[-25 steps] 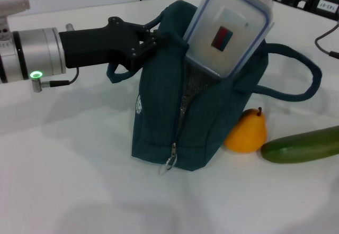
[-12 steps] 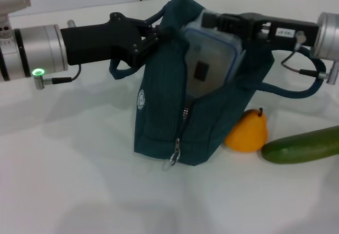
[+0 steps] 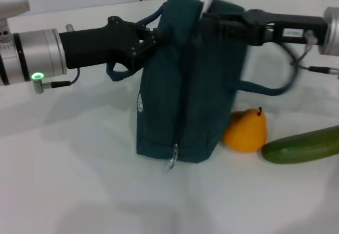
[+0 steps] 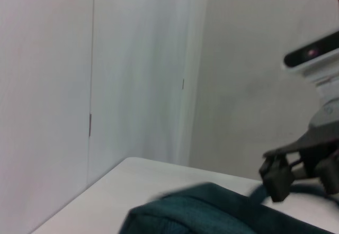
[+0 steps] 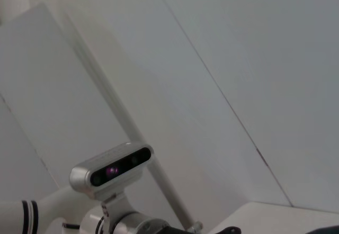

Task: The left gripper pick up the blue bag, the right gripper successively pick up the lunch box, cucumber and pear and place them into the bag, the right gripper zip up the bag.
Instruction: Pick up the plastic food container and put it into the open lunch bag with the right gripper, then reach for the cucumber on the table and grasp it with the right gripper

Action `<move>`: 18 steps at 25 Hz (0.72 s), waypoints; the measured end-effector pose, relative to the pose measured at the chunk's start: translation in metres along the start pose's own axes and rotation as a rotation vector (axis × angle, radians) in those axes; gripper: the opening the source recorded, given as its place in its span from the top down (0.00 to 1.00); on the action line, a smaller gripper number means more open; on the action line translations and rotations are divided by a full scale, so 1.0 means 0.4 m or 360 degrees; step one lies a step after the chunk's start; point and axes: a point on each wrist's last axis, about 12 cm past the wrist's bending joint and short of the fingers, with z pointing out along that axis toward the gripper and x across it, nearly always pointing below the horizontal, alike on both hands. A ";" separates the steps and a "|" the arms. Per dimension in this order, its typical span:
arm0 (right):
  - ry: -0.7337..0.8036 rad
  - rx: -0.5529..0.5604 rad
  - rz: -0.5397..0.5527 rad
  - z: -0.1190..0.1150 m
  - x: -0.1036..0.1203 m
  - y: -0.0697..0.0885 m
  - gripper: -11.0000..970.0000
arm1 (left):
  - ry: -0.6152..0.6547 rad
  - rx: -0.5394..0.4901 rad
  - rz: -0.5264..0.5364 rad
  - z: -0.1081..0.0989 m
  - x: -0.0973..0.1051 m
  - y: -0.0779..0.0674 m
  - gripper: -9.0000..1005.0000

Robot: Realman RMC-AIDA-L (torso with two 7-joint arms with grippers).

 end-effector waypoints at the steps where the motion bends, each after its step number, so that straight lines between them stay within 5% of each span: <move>1: 0.0005 0.0011 -0.0022 -0.015 -0.005 0.003 0.74 | 0.0000 -0.0001 -0.0003 0.001 0.002 -0.001 0.90; 9: 0.0201 0.0034 -0.0323 -0.175 -0.085 0.073 0.42 | 0.0006 -0.0025 0.0005 -0.005 0.015 -0.002 0.90; 18: 0.0897 0.0327 -0.0292 -0.323 -0.087 0.124 0.31 | -0.0008 -0.0041 -0.0003 -0.012 0.027 -0.006 0.90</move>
